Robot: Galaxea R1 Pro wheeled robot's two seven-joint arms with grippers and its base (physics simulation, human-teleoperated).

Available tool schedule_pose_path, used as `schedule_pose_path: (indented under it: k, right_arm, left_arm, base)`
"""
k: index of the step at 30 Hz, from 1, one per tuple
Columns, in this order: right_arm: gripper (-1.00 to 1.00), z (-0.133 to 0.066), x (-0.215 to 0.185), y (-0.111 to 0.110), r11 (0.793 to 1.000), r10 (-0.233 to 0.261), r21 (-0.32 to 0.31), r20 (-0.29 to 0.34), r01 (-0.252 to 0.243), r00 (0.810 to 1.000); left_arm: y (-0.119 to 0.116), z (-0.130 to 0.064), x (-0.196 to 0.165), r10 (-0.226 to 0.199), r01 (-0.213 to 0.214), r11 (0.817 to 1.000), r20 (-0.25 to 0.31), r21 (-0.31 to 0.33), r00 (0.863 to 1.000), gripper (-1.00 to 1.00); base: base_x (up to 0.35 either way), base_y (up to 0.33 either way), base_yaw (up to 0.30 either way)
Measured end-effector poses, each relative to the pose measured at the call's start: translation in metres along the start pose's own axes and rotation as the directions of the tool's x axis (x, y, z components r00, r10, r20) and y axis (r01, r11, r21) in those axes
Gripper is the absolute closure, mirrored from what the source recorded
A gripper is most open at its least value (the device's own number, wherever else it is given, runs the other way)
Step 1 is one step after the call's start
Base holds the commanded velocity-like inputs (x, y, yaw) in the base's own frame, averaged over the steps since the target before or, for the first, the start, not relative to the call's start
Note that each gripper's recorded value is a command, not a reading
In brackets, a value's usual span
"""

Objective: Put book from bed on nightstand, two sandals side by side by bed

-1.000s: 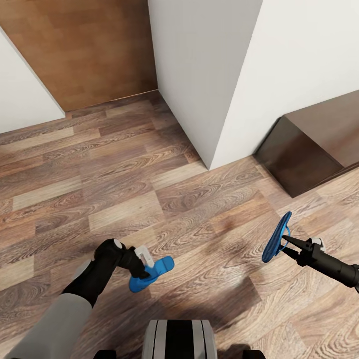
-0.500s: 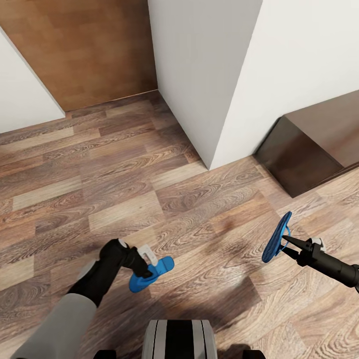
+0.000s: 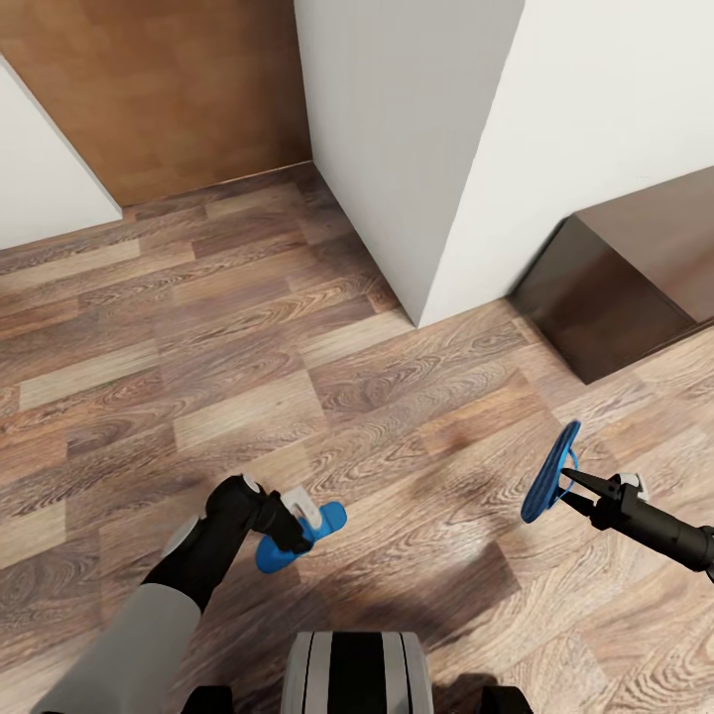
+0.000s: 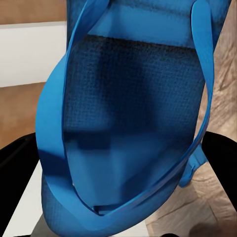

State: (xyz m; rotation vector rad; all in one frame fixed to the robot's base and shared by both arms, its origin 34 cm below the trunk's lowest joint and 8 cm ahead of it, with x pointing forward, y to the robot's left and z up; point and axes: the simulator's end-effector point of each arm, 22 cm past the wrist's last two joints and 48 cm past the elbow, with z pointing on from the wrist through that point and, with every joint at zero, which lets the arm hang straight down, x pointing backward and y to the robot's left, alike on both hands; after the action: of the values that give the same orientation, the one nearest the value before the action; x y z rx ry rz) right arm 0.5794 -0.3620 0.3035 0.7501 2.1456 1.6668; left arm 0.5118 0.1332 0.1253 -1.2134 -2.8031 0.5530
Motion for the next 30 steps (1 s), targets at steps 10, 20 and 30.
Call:
schedule_pose_path:
  k: [10, 20, 30]
  right_arm:
    - [1.00, 0.001, 0.005, -0.022, 0.999, 0.032, 0.024, -0.007, -0.032, 0.999]
    - [1.00, 0.001, 0.005, -0.022, 0.999, 0.033, 0.024, -0.006, -0.033, 0.999]
    - [1.00, 0.001, 0.005, -0.022, 0.999, 0.033, 0.024, -0.006, -0.033, 0.999]
  left_arm:
    - [-0.004, 0.020, 0.012, -0.013, 0.013, 1.000, -0.025, 0.028, 1.000, -1.00]
    - [-0.002, 0.019, 0.015, -0.013, 0.014, 1.000, -0.029, 0.023, 0.999, -1.00]
    - [0.011, 0.018, 0.029, 0.030, -0.033, 0.999, -0.093, -0.029, 0.995, -1.00]
  base:
    - [0.000, 0.000, 0.000]
    - [0.000, 0.000, 0.000]
    - [0.000, 0.000, 0.000]
